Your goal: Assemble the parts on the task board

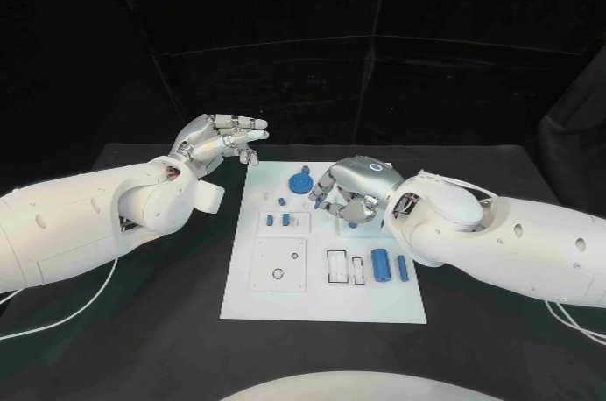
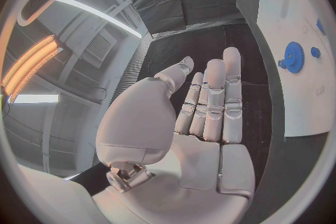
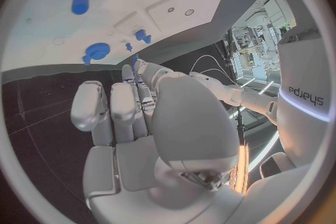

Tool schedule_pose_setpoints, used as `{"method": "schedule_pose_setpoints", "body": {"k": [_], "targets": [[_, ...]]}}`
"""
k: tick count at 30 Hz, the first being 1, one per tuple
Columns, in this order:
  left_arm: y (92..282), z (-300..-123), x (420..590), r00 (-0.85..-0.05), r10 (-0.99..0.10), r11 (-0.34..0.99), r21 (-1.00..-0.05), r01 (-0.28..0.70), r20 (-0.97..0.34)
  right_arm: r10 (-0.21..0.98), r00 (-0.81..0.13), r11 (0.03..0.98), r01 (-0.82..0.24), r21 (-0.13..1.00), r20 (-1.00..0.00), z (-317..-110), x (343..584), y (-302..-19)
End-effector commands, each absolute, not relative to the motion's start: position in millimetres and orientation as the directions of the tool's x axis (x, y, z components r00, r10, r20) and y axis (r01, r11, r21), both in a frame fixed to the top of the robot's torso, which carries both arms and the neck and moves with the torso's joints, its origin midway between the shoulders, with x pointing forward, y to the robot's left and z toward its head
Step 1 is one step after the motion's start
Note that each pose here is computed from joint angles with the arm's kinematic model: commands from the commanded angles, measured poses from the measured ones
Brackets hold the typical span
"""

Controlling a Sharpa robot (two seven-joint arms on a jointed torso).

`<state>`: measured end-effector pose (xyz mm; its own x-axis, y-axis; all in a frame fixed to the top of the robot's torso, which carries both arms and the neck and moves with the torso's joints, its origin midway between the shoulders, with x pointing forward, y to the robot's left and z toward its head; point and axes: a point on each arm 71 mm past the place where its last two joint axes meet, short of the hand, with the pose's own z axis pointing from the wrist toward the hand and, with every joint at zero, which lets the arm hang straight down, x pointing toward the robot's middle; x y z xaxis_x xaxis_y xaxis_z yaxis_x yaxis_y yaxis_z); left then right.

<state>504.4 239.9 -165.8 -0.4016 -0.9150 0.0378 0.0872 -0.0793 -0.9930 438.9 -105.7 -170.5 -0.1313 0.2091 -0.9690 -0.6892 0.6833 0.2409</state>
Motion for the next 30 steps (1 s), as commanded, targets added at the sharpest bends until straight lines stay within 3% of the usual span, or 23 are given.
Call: {"method": "schedule_pose_setpoints", "body": {"k": [1, 15, 30], "targets": [[234.9, -165.1, 503.3, -0.409, -0.911, -0.086, -0.993, 0.082, 0.045, 0.184, -0.184, 0.659, -0.706, 0.260, -0.966, -179.5, 433.6, -95.1], [223.0, -165.2, 499.6, -0.433, -0.900, -0.094, -0.993, 0.068, 0.055, 0.101, -0.263, 0.641, -0.720, 0.265, -0.959, -216.8, 422.4, -66.3], [224.6, -165.7, 500.6, -0.427, -0.903, -0.090, -0.994, 0.069, 0.052, 0.055, -0.273, 0.630, -0.737, 0.245, -0.960, -225.3, 417.1, -56.7]]}}
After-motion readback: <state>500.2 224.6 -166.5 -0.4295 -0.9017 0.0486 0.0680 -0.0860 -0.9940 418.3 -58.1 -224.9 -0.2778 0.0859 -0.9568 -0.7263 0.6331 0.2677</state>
